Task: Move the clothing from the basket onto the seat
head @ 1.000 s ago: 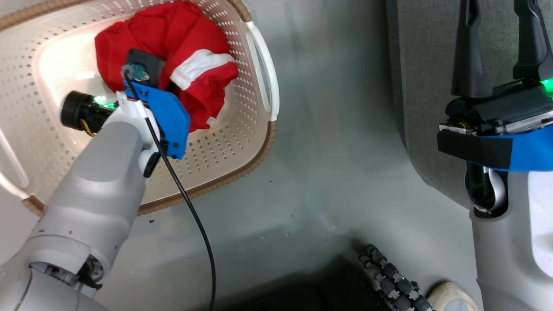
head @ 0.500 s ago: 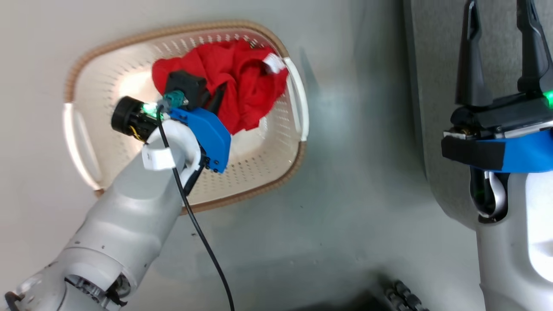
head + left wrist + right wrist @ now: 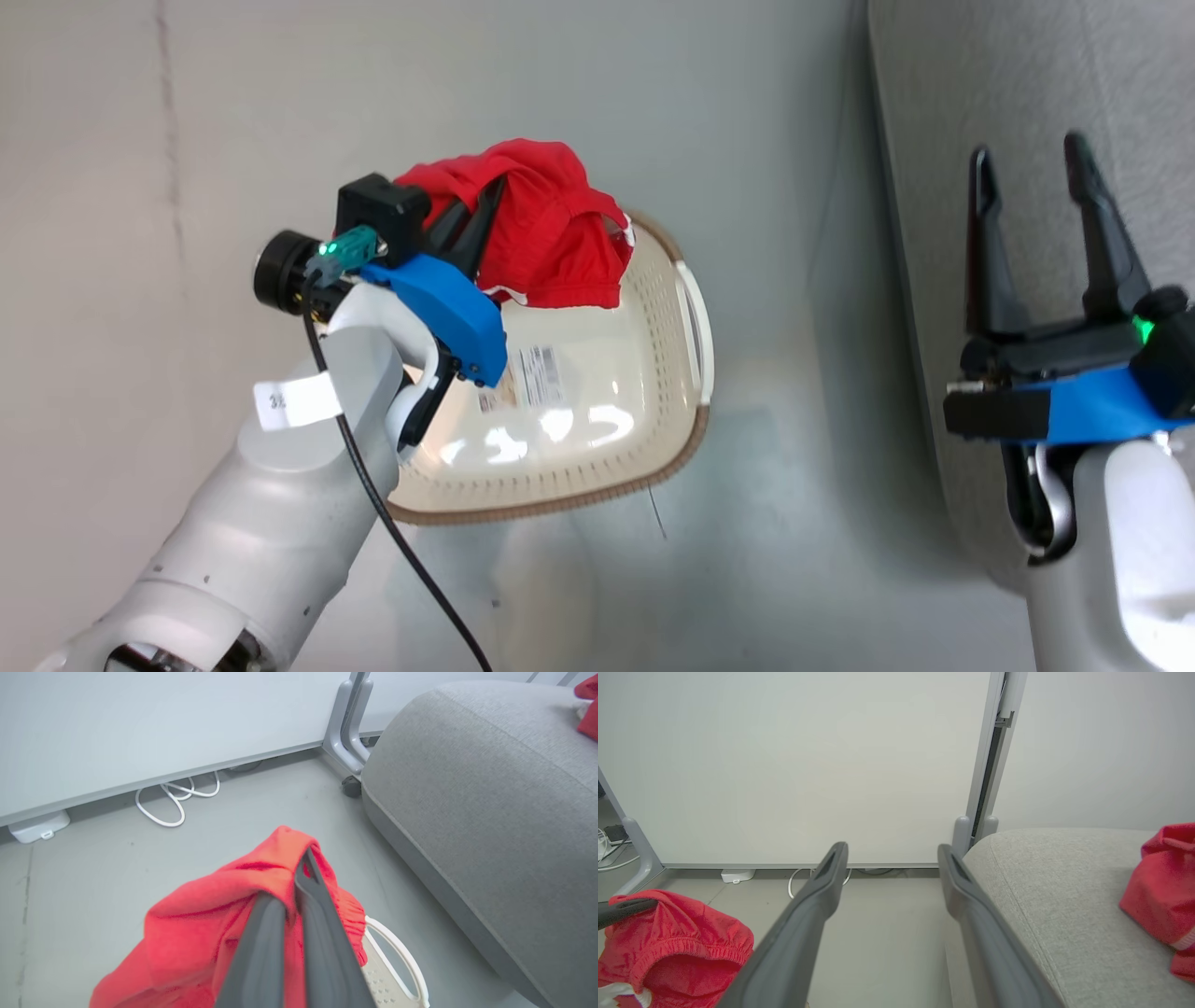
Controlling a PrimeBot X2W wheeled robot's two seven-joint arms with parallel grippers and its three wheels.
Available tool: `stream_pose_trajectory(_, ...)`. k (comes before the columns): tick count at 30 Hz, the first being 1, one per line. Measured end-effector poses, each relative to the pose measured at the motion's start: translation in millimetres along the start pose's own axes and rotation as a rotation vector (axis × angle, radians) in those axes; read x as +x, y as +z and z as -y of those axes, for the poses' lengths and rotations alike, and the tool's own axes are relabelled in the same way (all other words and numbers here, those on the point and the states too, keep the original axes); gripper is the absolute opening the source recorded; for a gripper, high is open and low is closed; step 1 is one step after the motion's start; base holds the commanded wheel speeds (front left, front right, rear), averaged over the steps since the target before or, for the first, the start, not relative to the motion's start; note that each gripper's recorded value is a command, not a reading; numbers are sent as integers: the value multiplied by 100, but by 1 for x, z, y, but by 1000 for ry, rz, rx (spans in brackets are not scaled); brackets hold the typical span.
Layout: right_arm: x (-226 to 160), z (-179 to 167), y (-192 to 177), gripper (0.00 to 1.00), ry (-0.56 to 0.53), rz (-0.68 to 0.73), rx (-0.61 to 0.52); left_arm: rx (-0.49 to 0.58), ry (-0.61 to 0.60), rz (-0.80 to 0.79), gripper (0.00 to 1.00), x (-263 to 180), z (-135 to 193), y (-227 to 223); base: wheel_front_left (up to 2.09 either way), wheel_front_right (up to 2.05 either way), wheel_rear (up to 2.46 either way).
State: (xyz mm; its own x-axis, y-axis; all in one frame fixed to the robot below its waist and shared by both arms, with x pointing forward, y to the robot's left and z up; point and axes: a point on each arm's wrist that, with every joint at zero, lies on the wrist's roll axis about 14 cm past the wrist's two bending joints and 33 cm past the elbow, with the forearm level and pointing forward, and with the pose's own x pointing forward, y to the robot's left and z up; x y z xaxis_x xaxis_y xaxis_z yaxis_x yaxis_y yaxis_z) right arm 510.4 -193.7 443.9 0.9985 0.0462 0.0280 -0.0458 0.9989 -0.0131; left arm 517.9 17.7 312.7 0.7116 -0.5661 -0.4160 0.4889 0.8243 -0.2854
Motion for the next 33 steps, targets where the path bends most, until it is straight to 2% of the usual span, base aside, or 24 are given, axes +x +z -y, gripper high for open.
stream_pose_trajectory(2,-8,-1,10,100,-1,10,4,3,6,57,0,-11,4,22,0,0,0)
stream_pose_trajectory(6,-22,-2,31,100,-2,40,10,86,1,185,0,-30,14,77,0,0,0)
stream_pose_trajectory(13,-52,-2,59,100,-9,77,15,175,-11,341,0,-69,42,136,0,0,0)
stream_pose_trajectory(21,-84,2,78,100,-28,104,20,260,-71,481,0,-106,88,182,0,0,0)
stream_pose_trajectory(33,-106,-6,93,100,-9,139,31,350,-121,577,0,-142,129,209,0,0,0)
